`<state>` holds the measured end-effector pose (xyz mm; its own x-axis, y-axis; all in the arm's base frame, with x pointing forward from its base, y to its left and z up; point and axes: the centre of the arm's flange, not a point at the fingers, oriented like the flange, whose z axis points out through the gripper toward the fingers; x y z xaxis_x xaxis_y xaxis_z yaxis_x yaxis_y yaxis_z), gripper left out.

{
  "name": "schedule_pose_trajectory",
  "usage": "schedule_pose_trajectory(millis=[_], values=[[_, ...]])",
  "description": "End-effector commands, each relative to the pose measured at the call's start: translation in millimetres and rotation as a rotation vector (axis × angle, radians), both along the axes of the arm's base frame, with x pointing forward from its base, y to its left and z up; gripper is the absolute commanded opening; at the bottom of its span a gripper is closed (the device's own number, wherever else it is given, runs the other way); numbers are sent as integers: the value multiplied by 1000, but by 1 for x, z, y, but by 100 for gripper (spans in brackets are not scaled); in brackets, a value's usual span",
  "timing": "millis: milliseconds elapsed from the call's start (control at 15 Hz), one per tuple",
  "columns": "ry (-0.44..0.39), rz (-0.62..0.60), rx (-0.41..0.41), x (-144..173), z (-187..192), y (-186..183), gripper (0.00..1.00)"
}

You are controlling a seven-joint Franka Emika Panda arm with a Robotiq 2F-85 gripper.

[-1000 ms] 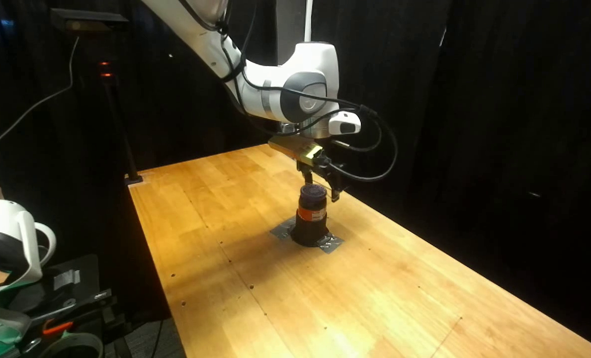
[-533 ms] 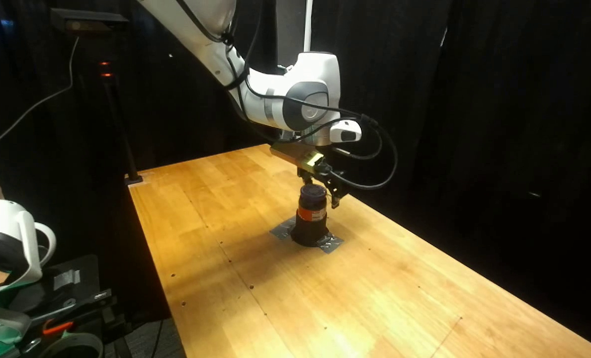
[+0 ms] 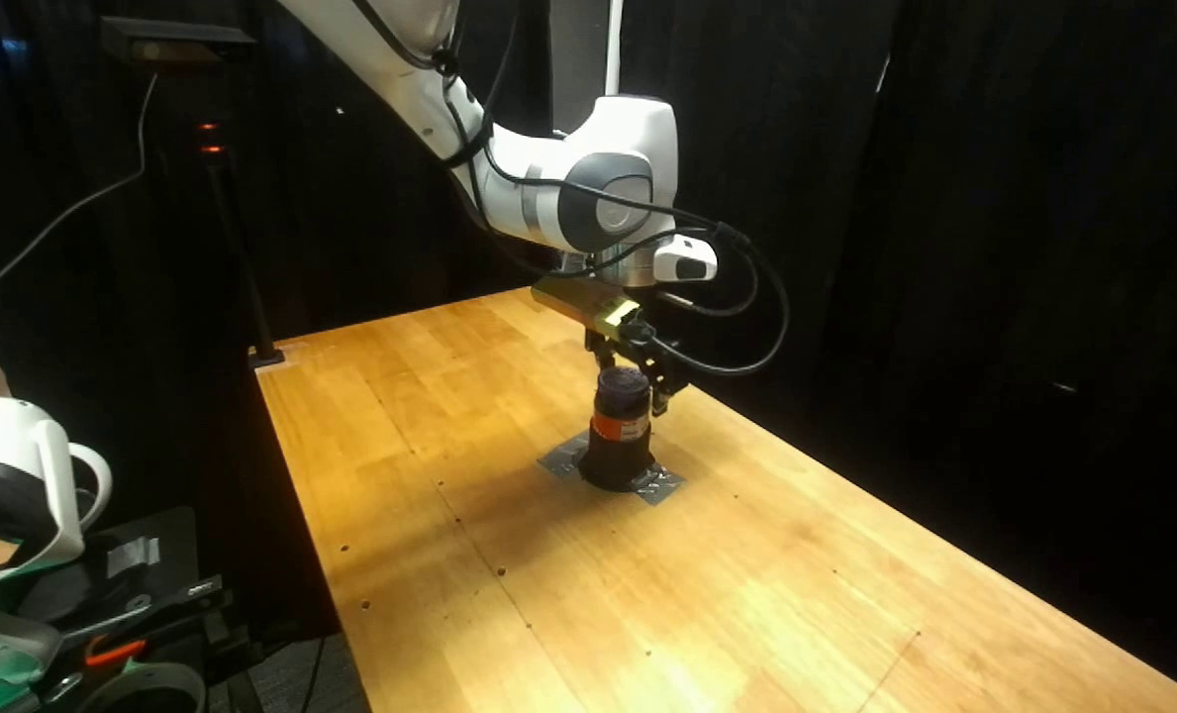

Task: Put the rubber band on the cup

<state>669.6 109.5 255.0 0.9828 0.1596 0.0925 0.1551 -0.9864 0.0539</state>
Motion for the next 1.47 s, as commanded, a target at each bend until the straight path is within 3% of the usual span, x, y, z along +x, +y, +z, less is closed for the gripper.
schedule_pose_trajectory(millis=[0, 867, 933, 1067, 1400], values=[[12, -10, 33, -26, 12, -13, 100], [54, -35, 81, -71, 4, -26, 100], [35, -37, 74, -73, 3, -26, 75], [-13, -44, 67, -79, 3, -25, 66], [-182, -43, 59, -111, 9, -27, 27]])
